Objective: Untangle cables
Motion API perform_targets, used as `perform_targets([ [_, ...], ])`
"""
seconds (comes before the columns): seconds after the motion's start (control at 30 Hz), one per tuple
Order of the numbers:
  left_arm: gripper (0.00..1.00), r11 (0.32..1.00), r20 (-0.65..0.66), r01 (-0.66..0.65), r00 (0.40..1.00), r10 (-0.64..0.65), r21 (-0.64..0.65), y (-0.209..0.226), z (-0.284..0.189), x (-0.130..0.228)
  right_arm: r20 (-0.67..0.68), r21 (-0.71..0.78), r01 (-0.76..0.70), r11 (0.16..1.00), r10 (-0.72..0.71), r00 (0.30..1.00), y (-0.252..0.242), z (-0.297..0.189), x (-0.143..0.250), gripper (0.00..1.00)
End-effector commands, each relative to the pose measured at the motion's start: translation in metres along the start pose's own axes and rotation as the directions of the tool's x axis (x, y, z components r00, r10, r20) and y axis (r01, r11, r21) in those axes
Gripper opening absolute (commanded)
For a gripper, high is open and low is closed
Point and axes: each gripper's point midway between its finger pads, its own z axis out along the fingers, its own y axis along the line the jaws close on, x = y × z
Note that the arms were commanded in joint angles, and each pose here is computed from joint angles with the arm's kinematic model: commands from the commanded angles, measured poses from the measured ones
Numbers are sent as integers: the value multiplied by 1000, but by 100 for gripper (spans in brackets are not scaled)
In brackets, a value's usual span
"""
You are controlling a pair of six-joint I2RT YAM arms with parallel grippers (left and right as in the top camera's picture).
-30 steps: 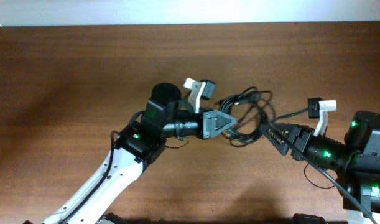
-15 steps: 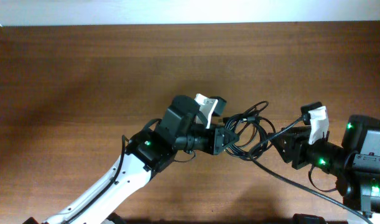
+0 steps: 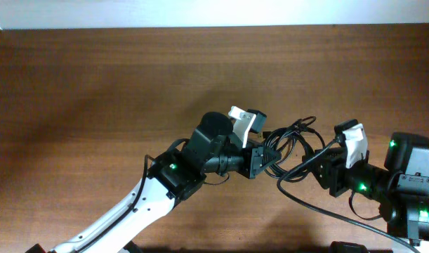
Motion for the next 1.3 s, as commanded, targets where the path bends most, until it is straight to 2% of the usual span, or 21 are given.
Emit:
perform_targets([
  [0.0,0,999,10,-37,999,36,34,-13,2,-2,13,-14,20,1000,-20,1000,4,-3,-3,43],
  [0.13,0,997,-4,-55,998,56,58,-23,6,4,13,-14,20,1000,-20,1000,4,-3,-3,45],
  [0.17,0,997,-5,-56,998,56,59,-23,6,4,13,-14,20,1000,-20,1000,4,-3,-3,41],
  [0.2,0,997,-4,-56,998,56,59,-23,6,4,13,-14,20,1000,-20,1000,4,-3,-3,34],
  [0.23,0,997,-3,-57,998,57,59,-23,6,4,13,-14,20,1000,-20,1000,4,-3,-3,21],
  [0.3,0,997,-3,-56,998,56,58,-23,6,4,13,-13,20,1000,-19,1000,4,-3,-3,4],
  [0.43,0,999,19,-28,999,27,27,-18,6,0,11,-14,18,1000,-18,1000,4,-3,-2,4],
  [0.6,0,979,138,196,973,-187,-60,11,-3,-26,-23,-22,-13,1000,13,1000,6,-3,7,4],
  [0.63,0,961,168,269,952,-255,-67,19,-7,-32,-33,-24,-23,999,22,999,7,-3,9,4],
  [0.7,0,880,238,465,870,-432,-100,45,-17,-39,-51,-27,-41,999,39,998,8,-3,14,4],
  [0.73,0,852,253,511,845,-472,-118,54,-20,-38,-61,-29,-50,998,48,997,9,-3,17,4],
  [0.97,0,831,270,536,831,-487,-148,63,-23,-36,-63,-29,-56,998,54,997,9,-3,18,4],
  [1.0,0,846,265,511,846,-462,-156,63,-23,-36,-64,-29,-56,998,54,996,9,-3,18,15],
  [1.03,0,867,249,470,870,-425,-163,62,-23,-35,-64,-29,-56,998,54,996,9,-3,18,36],
  [1.07,0,881,237,442,886,-400,-166,61,-22,-34,-64,-29,-56,998,54,996,9,-3,18,49],
  [1.1,0,895,223,412,901,-373,-168,59,-22,-33,-64,-29,-56,998,54,996,9,-3,18,57],
  [1.17,0,920,195,359,925,-327,-160,54,-21,-32,-64,-29,-56,998,54,996,9,-3,18,64],
  [1.27,0,969,141,216,970,-200,-115,40,-18,-32,-64,-29,-56,998,54,996,9,-3,18,64],
])
